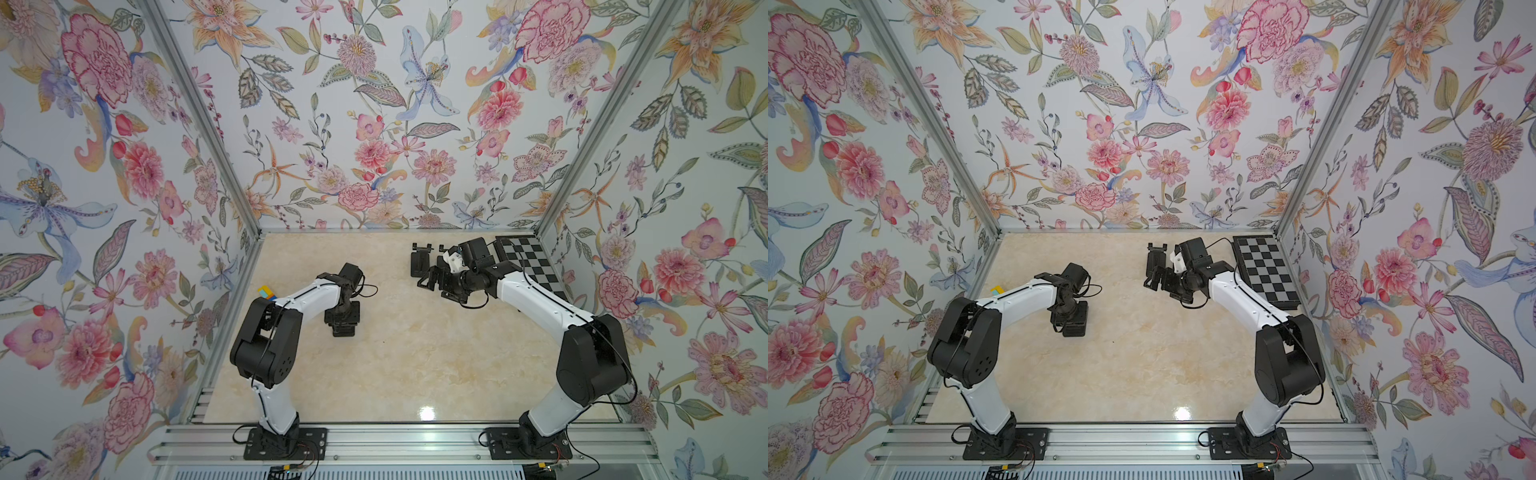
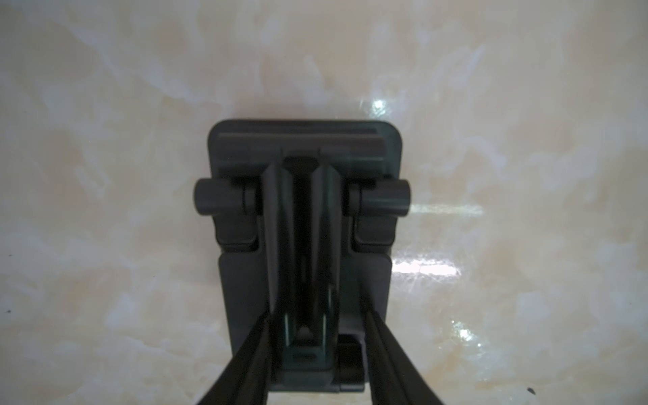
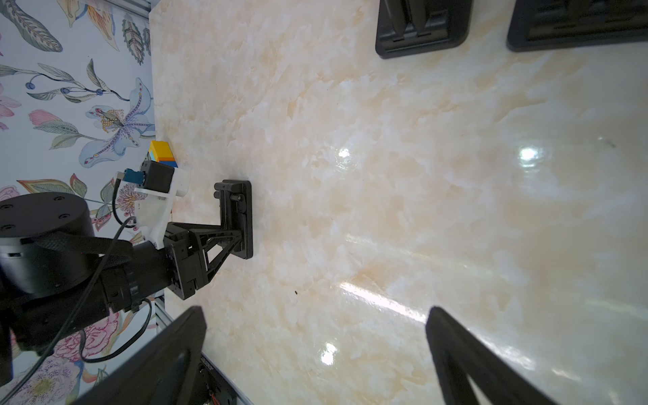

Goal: Open the phone stand
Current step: Pick up the phone stand at the center of the board.

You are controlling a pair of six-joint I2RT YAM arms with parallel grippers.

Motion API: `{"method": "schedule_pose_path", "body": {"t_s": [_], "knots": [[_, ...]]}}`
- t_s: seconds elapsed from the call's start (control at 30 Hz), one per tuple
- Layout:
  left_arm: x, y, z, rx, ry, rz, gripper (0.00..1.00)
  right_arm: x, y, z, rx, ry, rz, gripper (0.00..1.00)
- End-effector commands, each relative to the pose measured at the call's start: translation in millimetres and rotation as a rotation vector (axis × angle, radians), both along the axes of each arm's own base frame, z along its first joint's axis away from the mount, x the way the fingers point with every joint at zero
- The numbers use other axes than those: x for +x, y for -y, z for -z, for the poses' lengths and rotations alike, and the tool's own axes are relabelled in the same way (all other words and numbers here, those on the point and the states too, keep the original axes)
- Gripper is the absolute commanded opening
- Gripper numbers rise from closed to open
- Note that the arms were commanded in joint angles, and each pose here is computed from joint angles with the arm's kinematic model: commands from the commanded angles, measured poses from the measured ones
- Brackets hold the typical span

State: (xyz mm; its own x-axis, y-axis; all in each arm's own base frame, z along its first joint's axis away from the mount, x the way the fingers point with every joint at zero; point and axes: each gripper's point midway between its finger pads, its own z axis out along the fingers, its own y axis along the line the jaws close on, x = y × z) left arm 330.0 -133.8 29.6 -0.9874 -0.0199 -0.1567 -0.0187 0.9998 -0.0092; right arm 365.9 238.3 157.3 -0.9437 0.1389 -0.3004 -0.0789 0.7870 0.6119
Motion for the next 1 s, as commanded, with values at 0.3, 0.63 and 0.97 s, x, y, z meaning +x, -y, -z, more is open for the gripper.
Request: {"method": "schedule_pose_path", "body": {"t_s": [0.3,0.63,0.97], "knots": [[-11.0,-9.8,19.1,0.062,-0.053,-0.005,0.21,-6.2,7.5,1.1,-0.012,0.006,-0.014,1.00],[-5.7,-2.1,16.7,0.021,-0.050,0.016,0.00,-12.4,6.3,1.6,0.006,0.023,-0.027,1.00],[29.3,36.4,-29.6,-0.169,0.050,0.063,0.00,-9.4,-7.4,-4.9,0.070,0.046,-0.075,1.00]]}}
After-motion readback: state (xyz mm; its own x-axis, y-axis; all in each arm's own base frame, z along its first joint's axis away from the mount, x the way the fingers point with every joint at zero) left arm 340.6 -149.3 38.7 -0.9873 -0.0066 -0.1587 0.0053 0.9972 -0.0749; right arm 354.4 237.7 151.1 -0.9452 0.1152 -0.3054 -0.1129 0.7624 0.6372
